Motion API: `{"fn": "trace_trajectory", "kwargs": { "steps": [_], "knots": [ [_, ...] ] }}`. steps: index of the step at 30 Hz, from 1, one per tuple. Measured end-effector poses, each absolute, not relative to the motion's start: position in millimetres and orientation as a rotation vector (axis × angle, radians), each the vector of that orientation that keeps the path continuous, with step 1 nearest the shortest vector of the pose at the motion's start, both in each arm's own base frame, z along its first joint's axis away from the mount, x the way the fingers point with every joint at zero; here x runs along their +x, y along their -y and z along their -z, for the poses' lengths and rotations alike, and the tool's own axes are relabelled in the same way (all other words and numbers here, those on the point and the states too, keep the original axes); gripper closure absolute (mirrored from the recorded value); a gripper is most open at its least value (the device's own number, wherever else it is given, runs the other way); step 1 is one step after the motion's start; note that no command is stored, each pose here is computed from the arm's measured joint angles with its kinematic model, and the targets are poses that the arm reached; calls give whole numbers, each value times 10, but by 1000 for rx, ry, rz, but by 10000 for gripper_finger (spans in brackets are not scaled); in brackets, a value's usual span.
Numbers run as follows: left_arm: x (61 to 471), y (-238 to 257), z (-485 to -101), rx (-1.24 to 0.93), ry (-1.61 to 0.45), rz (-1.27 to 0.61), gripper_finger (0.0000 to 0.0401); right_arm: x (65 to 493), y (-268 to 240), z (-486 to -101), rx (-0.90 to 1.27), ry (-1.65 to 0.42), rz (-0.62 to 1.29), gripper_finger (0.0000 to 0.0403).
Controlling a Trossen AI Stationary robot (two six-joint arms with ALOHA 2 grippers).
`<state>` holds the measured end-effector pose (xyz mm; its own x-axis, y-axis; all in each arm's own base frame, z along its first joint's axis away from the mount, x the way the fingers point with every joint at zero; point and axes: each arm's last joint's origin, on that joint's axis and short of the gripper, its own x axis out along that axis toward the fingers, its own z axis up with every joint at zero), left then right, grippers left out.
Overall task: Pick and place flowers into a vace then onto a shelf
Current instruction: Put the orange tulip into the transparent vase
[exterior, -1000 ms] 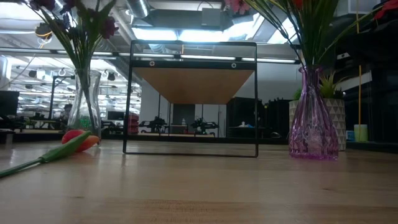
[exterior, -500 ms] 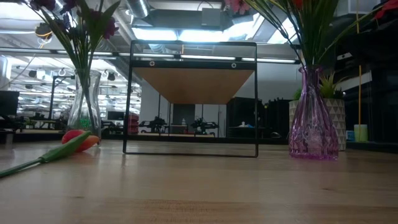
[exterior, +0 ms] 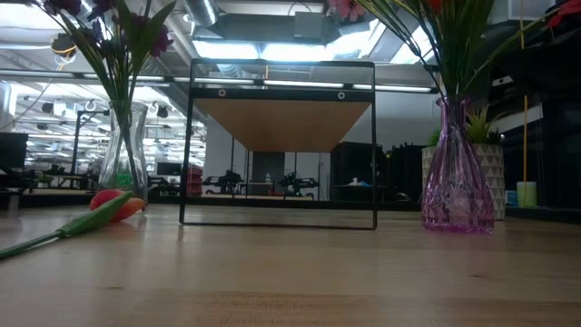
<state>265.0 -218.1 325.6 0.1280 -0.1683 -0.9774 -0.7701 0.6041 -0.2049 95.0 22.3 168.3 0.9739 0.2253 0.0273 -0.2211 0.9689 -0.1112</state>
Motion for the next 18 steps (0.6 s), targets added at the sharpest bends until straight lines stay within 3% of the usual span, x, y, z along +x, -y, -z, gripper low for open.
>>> {"fn": "trace_trajectory", "kwargs": {
  "steps": [8,18],
  "knots": [
    [2594,2546,-3488,-1045,-1226,-602,399,949,-224,-1682,-76,36,-232,393],
    [2625,3007,-3092,-1196,-1200,-768,400,949,-225,-1681,-84,35,-234,393]
  ]
}}
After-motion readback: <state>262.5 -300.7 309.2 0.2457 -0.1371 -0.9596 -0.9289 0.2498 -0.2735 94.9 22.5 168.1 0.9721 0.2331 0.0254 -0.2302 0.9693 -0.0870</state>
